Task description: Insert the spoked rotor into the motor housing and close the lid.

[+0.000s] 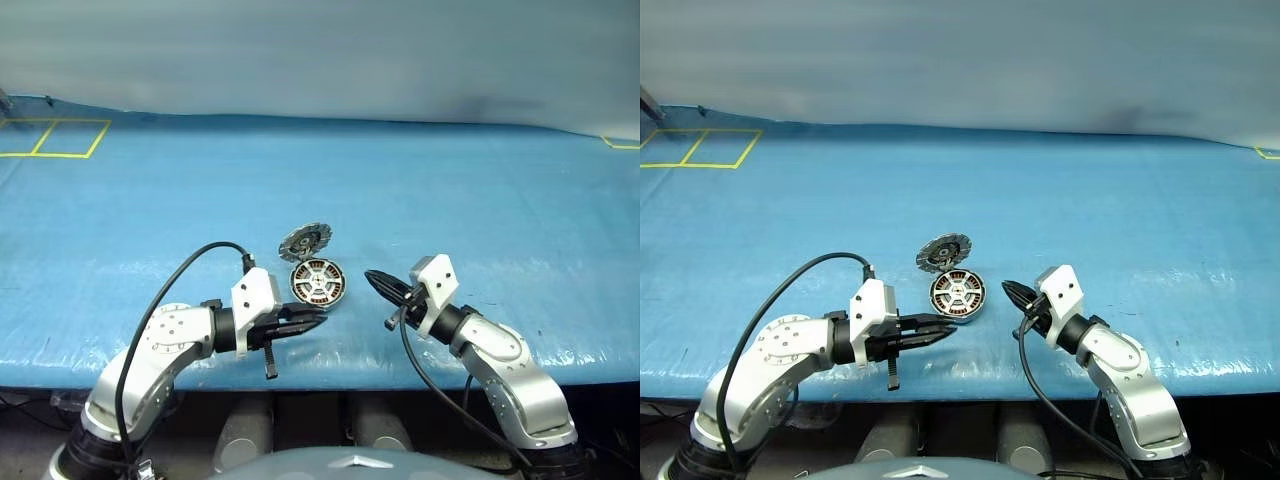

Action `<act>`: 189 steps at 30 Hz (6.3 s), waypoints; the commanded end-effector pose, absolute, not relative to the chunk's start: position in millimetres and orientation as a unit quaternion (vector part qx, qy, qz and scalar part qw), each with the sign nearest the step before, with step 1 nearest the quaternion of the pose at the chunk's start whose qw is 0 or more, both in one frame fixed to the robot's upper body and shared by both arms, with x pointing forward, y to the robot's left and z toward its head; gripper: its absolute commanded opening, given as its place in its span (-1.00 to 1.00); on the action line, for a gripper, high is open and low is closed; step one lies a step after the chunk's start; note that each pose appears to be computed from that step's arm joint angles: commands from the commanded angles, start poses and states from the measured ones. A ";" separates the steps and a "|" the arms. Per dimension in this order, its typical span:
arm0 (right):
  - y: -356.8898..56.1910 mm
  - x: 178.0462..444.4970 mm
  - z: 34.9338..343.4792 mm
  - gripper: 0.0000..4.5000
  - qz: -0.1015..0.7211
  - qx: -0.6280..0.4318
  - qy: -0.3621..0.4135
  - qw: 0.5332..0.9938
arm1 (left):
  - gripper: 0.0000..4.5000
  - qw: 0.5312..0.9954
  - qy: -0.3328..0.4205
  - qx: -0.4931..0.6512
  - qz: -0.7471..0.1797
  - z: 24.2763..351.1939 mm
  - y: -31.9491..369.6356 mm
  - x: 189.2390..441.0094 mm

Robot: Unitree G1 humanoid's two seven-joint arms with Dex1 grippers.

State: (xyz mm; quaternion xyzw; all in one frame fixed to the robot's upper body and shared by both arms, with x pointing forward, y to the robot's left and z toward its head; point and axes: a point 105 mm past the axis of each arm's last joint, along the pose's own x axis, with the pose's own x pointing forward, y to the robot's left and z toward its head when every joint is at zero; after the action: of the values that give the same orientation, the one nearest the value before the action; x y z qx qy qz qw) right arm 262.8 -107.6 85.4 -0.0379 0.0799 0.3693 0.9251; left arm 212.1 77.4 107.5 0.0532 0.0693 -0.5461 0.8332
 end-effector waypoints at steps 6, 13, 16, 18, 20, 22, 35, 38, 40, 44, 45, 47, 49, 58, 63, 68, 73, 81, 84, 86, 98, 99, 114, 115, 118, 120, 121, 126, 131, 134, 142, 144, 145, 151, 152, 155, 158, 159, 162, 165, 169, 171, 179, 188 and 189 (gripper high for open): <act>-55.6 278.1 94.2 -1.00 0.403 -0.016 0.072 0.912 | -0.99 0.877 0.073 0.038 -0.473 95.4 127.0 206.8; -35.0 279.3 73.3 -1.00 0.423 -0.006 0.104 0.900 | -0.99 0.905 0.073 0.028 -0.418 100.9 169.9 223.9; -34.7 279.3 56.9 -1.00 0.411 0.003 0.133 0.902 | -0.99 0.911 0.059 0.034 -0.407 112.1 181.0 241.7; -38.3 282.2 48.9 -1.00 0.393 0.009 0.149 0.907 | -0.99 0.910 0.046 0.053 -0.409 123.0 185.5 256.9; -40.4 284.8 45.6 -1.00 0.378 0.018 0.158 0.912 | -0.99 0.910 0.023 0.060 -0.409 136.8 188.1 274.3; -39.9 286.1 46.3 -1.00 0.371 0.031 0.164 0.914 | -0.99 0.911 0.005 0.060 -0.408 146.1 188.4 289.5; -43.2 262.2 46.7 -1.00 0.372 0.016 0.209 0.904 | -0.99 0.868 -0.028 0.073 -0.490 165.1 151.5 332.3; -40.3 259.3 56.7 -1.00 0.384 0.036 0.187 0.904 | -0.99 0.852 -0.010 0.068 -0.519 157.2 142.4 332.2; -41.0 258.5 65.4 -1.00 0.391 0.043 0.168 0.904 | -0.99 0.847 0.000 0.062 -0.528 153.1 136.0 338.5; -49.2 255.0 81.7 -1.00 0.397 0.053 0.136 0.906 | -0.99 0.830 0.016 0.051 -0.555 147.7 121.2 350.2; -52.6 253.4 84.1 -1.00 0.397 0.050 0.131 0.907 | -0.99 0.826 0.019 0.055 -0.560 146.2 117.2 353.1; -59.7 249.0 88.4 -1.00 0.396 0.049 0.121 0.909 | -0.99 0.817 0.024 0.063 -0.572 143.8 109.3 358.0; -66.0 243.1 91.1 -1.00 0.396 0.049 0.112 0.910 | -0.99 0.807 0.030 0.070 -0.586 141.2 102.7 361.3; -89.7 216.6 67.2 -1.00 0.371 0.042 0.116 0.920 | -0.99 0.754 0.066 0.098 -0.646 129.9 86.3 364.0; -96.6 204.1 37.0 -1.00 0.348 0.022 0.150 0.925 | -0.99 0.716 0.080 0.112 -0.684 126.6 74.2 356.5; -95.8 204.2 31.5 -1.00 0.334 0.033 0.150 0.930 | -0.99 0.688 0.077 0.117 -0.712 127.6 61.5 349.7; -96.6 207.7 31.3 -1.00 0.329 0.032 0.146 0.933 | -0.99 0.662 0.082 0.120 -0.735 122.2 54.4 339.5; -99.6 214.5 31.5 -1.00 0.320 0.029 0.141 0.937 | -0.99 0.674 0.067 0.087 -0.730 110.4 47.0 324.3; -100.4 217.5 33.3 -1.00 0.315 0.030 0.136 0.939 | -0.99 0.683 0.069 0.060 -0.724 103.6 44.0 317.4; -101.0 219.5 35.0 -1.00 0.312 0.030 0.132 0.940 | -0.99 0.686 0.075 0.053 -0.722 97.4 43.1 312.7; -124.8 249.9 90.5 -1.00 0.257 0.039 0.095 0.961 | -0.99 0.707 0.101 0.023 -0.700 72.1 46.1 295.9; -122.7 252.9 100.2 -1.00 0.264 0.033 0.083 0.960 | -0.99 0.712 0.098 0.018 -0.695 71.8 45.9 296.1; -68.0 272.4 118.2 0.72 0.360 0.000 0.065 0.931 | -1.00 0.761 0.046 0.019 -0.646 84.8 70.7 279.4; -66.4 274.5 116.7 0.86 0.361 0.001 0.066 0.930 | -1.00 0.769 0.042 0.023 -0.637 85.5 75.5 278.0; -62.2 279.6 112.5 0.99 0.367 0.001 0.070 0.928 | -1.00 0.795 0.030 0.026 -0.606 88.5 90.9 273.9; -58.7 281.9 110.3 0.99 0.373 -0.001 0.073 0.925 | -1.00 0.808 0.026 0.040 -0.587 87.8 100.3 269.1; -57.4 282.5 109.5 0.99 0.376 -0.003 0.073 0.924 | -1.00 0.812 0.025 0.048 -0.581 87.1 103.2 267.1; -43.4 284.7 105.3 0.99 0.399 -0.006 0.078 0.913 | -1.00 0.852 0.014 0.039 -0.522 88.0 120.1 257.4; -33.2 280.4 92.6 0.99 0.419 -0.007 0.096 0.903 | -1.00 0.889 -0.020 0.033 -0.457 92.3 128.5 255.4; -31.1 278.5 85.7 0.99 0.426 -0.010 0.103 0.899 | -1.00 0.894 -0.014 0.034 -0.448 87.5 129.7 249.8; -39.7 278.6 73.9 0.99 0.419 -0.032 0.111 0.901 | -1.00 0.902 0.002 0.028 -0.430 79.2 133.2 246.4; -41.4 277.7 73.4 0.82 0.418 -0.035 0.111 0.901 | -1.00 0.903 0.004 0.026 -0.429 78.2 133.6 246.6; -42.1 277.2 73.4 0.72 0.418 -0.038 0.111 0.901 | -1.00 0.903 0.005 0.026 -0.429 77.7 133.8 246.7; -44.3 275.8 74.8 0.35 0.416 -0.046 0.101 0.903 | -1.00 0.904 0.004 0.030 -0.427 76.7 136.9 249.9; -44.4 275.6 75.1 0.35 0.416 -0.048 0.099 0.903 | -1.00 0.904 0.004 0.031 -0.427 76.7 137.6 250.7; -43.1 274.1 76.6 0.35 0.422 -0.057 0.090 0.900 | -1.00 0.902 0.003 0.036 -0.431 77.7 138.9 252.6; -39.6 271.0 76.8 0.35 0.435 -0.072 0.081 0.894 | -1.00 0.901 0.002 0.042 -0.432 80.4 140.8 256.0; -39.2 271.0 76.2 0.35 0.435 -0.071 0.081 0.894 | -1.00 0.901 0.001 0.043 -0.433 81.4 141.3 257.1; -38.6 271.6 73.9 0.35 0.433 -0.071 0.086 0.895 | -1.00 0.900 0.000 0.045 -0.434 83.2 141.7 258.7; -37.5 273.1 72.2 0.35 0.426 -0.068 0.092 0.897 | -1.00 0.900 -0.003 0.044 -0.434 85.5 140.6 259.5; -35.9 274.7 70.9 0.35 0.422 -0.070 0.099 0.898 | -1.00 0.898 -0.004 0.043 -0.437 86.8 138.1 259.4; -35.6 274.7 69.2 0.35 0.423 -0.076 0.105 0.897 | -1.00 0.897 -0.004 0.043 -0.440 87.3 136.6 259.4; -34.9 271.1 59.2 0.35 0.433 -0.106 0.135 0.885 | -1.00 0.889 -0.002 0.043 -0.456 91.6 130.9 262.4; -31.7 267.4 52.2 0.35 0.439 -0.108 0.150 0.879 | -1.00 0.879 0.035 0.055 -0.472 88.0 115.7 278.2; -31.7 267.5 52.4 0.35 0.439 -0.108 0.149 0.879 | -1.00 0.878 0.034 0.059 -0.474 89.2 113.9 280.5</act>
State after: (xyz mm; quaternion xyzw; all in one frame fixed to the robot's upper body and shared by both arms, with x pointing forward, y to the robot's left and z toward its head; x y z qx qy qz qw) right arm 274.9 -32.9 69.2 -0.1026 0.1140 0.4302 0.8896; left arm 277.1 116.7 84.6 0.0484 0.0381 -0.4720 0.8795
